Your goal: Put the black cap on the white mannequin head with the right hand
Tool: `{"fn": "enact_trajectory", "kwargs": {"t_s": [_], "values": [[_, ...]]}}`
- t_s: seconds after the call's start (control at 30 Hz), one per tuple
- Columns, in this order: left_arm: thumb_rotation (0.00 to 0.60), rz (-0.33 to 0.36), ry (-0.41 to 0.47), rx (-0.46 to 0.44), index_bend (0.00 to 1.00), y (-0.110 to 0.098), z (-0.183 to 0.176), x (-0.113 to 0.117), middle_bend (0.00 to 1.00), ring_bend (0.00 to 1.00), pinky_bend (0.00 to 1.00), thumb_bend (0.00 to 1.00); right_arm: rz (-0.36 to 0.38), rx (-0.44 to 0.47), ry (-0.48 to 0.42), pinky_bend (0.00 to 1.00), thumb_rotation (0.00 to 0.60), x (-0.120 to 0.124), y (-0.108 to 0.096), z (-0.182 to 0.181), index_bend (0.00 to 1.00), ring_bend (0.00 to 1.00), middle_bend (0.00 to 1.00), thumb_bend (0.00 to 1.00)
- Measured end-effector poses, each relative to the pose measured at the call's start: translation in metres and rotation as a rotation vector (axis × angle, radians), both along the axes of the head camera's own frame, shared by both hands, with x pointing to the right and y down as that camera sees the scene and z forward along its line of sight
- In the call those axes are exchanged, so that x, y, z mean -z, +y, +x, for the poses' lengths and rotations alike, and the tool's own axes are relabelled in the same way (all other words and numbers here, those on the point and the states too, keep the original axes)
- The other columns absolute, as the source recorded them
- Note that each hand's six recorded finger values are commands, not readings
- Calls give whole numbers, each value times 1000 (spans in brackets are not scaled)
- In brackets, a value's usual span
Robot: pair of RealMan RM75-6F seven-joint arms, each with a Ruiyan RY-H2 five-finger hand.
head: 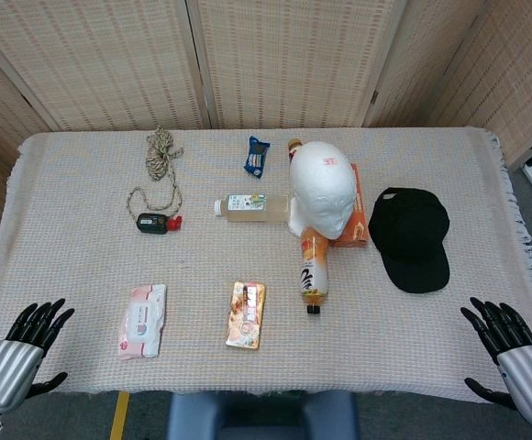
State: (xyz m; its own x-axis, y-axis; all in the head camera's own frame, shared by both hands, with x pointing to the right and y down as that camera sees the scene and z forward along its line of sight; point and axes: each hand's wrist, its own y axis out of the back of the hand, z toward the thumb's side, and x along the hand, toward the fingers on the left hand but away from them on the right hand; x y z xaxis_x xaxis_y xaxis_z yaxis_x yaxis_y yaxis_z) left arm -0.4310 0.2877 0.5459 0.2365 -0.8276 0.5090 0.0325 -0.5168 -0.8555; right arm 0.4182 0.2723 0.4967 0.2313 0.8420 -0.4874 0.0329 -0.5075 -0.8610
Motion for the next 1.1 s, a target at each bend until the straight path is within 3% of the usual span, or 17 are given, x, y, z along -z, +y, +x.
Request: {"fn": "enact_trajectory", "kwargs": {"t_s": [0.33, 0.4, 0.43, 0.47, 0.5, 0.57, 0.6, 0.67, 0.77, 1.1], "values": [[600, -5, 3, 3, 64, 0, 0, -1, 0, 0, 94, 78, -14, 2, 9, 0, 600, -9, -1, -1, 0, 0, 0, 7], [600, -6, 4, 5, 64, -1, 0, -2, 0, 0, 94, 78, -5, 2, 12, 55, 600, -12, -3, -2, 0, 16, 32, 7], [600, -8, 4, 7, 64, -2, 0, -2, 0, 0, 94, 78, 7, 2, 11, 199, 600, -13, -4, -3, 0, 92, 122, 8], [600, -10, 3, 11, 64, -3, -1, -3, 0, 0, 94, 79, 30, 2, 7, 415, 600, -14, -7, -4, 3, 253, 292, 8], [600, -12, 0, 15, 68, -3, -2, -4, 0, 0, 94, 79, 53, 2, 3, 667, 600, -15, -9, -5, 34, 481, 518, 9], [600, -21, -9, 24, 91, -5, -5, -8, 0, 0, 94, 78, 107, -2, -11, 927, 600, -20, -15, -6, 157, 826, 846, 7], [600, -26, -14, 29, 101, -6, -6, -9, 0, 0, 95, 77, 126, -3, -15, 976, 600, -24, -18, -6, 230, 908, 924, 7], [600, -31, -27, 44, 113, -8, -10, -11, 0, 0, 95, 78, 165, -5, -20, 1000, 600, -34, -23, -4, 428, 999, 1000, 10], [600, -24, -34, 62, 118, -12, -14, -11, 0, 0, 95, 78, 213, -9, -15, 1000, 600, -52, -29, 1, 526, 1000, 1000, 15], [600, -18, -65, 88, 117, -17, -18, -21, 0, 0, 95, 79, 279, -33, 75, 1000, 600, -118, -45, 34, 578, 1000, 1000, 52]]}}
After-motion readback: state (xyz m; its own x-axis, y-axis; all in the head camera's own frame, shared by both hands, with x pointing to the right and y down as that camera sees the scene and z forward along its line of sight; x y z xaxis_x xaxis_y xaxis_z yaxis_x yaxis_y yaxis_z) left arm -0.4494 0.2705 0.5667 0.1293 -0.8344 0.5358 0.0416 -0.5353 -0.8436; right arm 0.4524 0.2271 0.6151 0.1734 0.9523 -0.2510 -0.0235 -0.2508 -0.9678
